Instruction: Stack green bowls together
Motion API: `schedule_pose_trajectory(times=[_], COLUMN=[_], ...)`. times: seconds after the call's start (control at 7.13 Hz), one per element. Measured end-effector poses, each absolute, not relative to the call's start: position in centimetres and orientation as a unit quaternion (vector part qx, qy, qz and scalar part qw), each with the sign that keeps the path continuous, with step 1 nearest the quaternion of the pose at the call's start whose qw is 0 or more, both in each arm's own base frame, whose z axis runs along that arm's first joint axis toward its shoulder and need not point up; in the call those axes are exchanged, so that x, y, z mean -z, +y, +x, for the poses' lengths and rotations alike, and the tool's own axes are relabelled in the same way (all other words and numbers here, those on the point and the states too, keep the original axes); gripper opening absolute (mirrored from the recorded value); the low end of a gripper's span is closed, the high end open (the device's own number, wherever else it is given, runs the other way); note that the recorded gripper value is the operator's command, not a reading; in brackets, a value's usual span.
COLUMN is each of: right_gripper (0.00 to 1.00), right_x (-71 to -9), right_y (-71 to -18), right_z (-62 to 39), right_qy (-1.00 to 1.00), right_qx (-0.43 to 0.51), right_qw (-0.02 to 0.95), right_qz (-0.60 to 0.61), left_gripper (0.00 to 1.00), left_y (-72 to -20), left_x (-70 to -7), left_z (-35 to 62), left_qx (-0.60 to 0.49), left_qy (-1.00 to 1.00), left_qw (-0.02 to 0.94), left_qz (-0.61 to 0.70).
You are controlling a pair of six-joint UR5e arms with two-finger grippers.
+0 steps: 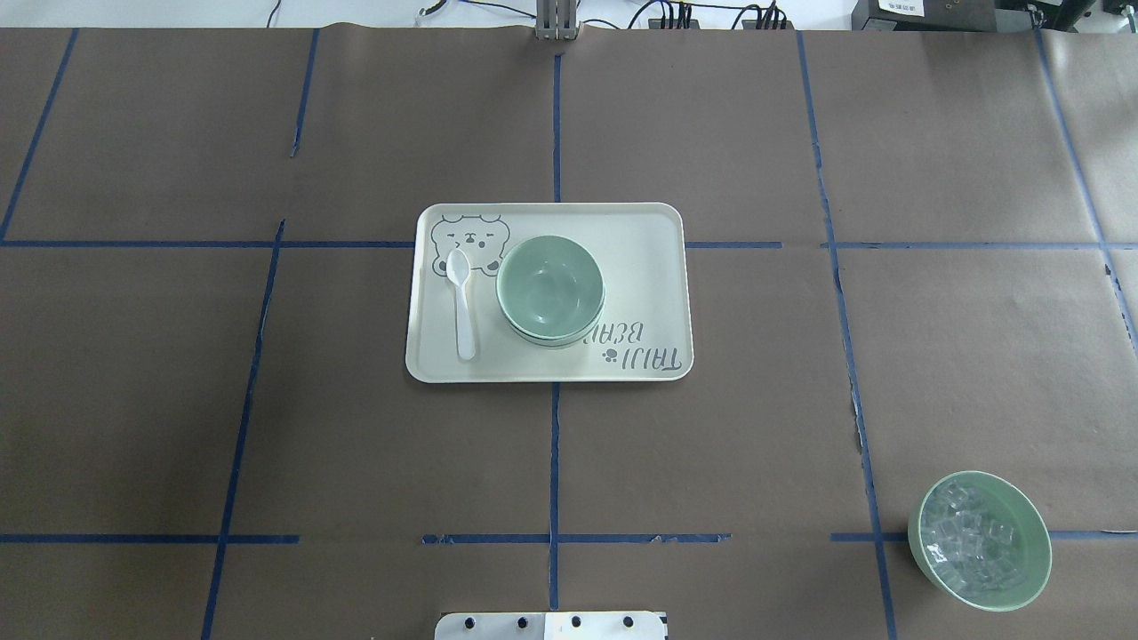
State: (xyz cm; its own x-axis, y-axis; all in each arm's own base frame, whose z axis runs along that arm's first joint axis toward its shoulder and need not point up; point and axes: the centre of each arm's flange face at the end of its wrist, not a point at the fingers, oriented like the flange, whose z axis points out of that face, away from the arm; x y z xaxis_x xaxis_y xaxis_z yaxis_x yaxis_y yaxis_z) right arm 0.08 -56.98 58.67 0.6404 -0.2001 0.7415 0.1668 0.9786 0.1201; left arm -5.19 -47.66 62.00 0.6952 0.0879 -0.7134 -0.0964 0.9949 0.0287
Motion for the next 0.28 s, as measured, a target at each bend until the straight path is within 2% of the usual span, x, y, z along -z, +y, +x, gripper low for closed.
schedule_pose_trajectory(times=[0.28], right_gripper=[1.00], right_x=[-58.07], right_y=[-56.98], right_z=[0.89], right_qy=[-0.395], right_qx=[0.100], right_qw=[0.912], right_qz=[0.031], left_gripper=[1.00], left_y=[-47.90], left_x=[-61.91], left_z=[-5.16], left_qx=[-0.051], left_qy=[0.387], left_qw=[0.921], left_qz=[-0.003])
